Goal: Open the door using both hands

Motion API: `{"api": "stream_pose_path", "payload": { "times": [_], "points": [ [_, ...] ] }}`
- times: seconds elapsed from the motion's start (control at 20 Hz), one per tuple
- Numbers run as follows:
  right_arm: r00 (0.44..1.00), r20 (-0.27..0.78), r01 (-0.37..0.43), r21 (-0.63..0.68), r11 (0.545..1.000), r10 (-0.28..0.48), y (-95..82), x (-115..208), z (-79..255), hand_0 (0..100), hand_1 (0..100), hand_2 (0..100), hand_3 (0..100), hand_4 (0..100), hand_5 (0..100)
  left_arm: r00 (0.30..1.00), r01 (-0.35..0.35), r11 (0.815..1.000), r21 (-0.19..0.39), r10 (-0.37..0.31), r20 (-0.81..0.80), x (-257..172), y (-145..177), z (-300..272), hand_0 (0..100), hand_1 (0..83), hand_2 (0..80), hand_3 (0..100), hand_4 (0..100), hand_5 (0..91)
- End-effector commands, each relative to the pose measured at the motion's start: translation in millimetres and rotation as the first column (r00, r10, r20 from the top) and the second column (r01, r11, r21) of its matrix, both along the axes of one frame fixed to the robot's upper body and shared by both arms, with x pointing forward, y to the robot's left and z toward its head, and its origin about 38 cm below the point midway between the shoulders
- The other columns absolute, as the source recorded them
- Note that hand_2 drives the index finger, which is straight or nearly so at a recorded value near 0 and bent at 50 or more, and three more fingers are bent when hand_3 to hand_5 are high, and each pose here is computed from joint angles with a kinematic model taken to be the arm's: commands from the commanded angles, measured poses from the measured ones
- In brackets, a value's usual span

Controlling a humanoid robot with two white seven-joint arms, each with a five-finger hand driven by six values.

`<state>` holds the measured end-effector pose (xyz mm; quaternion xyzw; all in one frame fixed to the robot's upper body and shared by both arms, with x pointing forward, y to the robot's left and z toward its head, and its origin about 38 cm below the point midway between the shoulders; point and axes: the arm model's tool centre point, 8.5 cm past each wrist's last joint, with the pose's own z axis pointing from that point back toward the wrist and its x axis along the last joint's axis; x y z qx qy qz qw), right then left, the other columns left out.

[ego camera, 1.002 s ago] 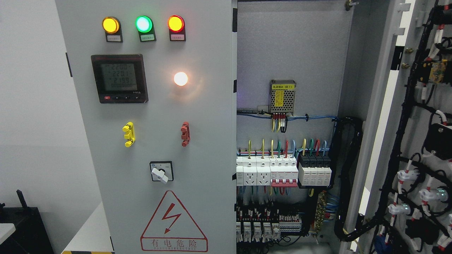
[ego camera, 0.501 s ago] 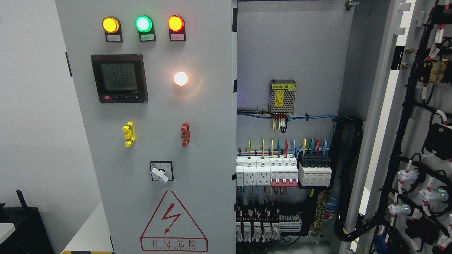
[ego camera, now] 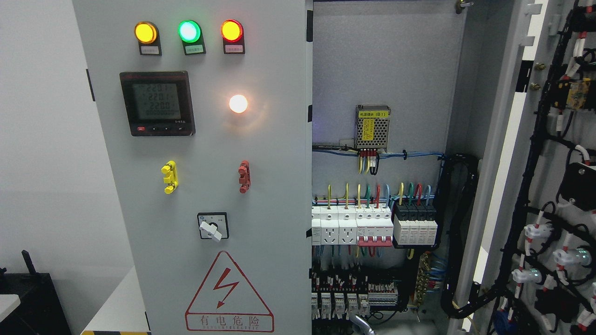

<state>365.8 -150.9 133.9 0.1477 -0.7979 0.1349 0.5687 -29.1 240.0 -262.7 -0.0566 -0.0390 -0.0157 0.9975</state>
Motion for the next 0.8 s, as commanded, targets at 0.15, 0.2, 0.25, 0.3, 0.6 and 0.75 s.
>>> {"api": "stream_pose_path", "payload": {
  "times": [0.15,0.2,0.25,0.3,0.6,0.75],
  "points": [
    [0.996,-0.083,0.016,0.007,1.000,-0.015,-6.9,27.6,-3.2,0,0,0,0,0,0,1.000,0.000,1.000,0.000,0.000,0.000,0.0,0.0,0.0,0,0.0,0.0,0,3,0.0],
    [0.995,-0.101,0.006,0.016,1.000,-0.005,-5.8,27.7,-3.7,0,0,0,0,0,0,1.000,0.000,1.000,0.000,0.000,0.000,0.0,0.0,0.0,0,0.0,0.0,0,3,0.0],
    [0.993,-0.115,-0.012,0.020,1.000,0.014,-3.4,27.7,-4.1,0,0,0,0,0,0,1.000,0.000,1.000,0.000,0.000,0.000,0.0,0.0,0.0,0,0.0,0.0,0,3,0.0],
    [0.993,-0.113,-0.031,0.017,0.999,0.033,-1.5,28.1,-2.0,0,0,0,0,0,0,1.000,0.000,1.000,0.000,0.000,0.000,0.0,0.0,0.0,0,0.0,0.0,0,3,0.0],
    [0.995,-0.095,-0.037,0.012,0.999,0.038,0.1,38.2,11.8,0,0,0,0,0,0,1.000,0.000,1.000,0.000,0.000,0.000,0.0,0.0,0.0,0,0.0,0.0,0,3,0.0],
    [0.996,-0.084,-0.040,0.014,0.999,0.042,2.6,42.6,18.1,0,0,0,0,0,0,1.000,0.000,1.000,0.000,0.000,0.000,0.0,0.0,0.0,0,0.0,0.0,0,3,0.0]
  ]
}}
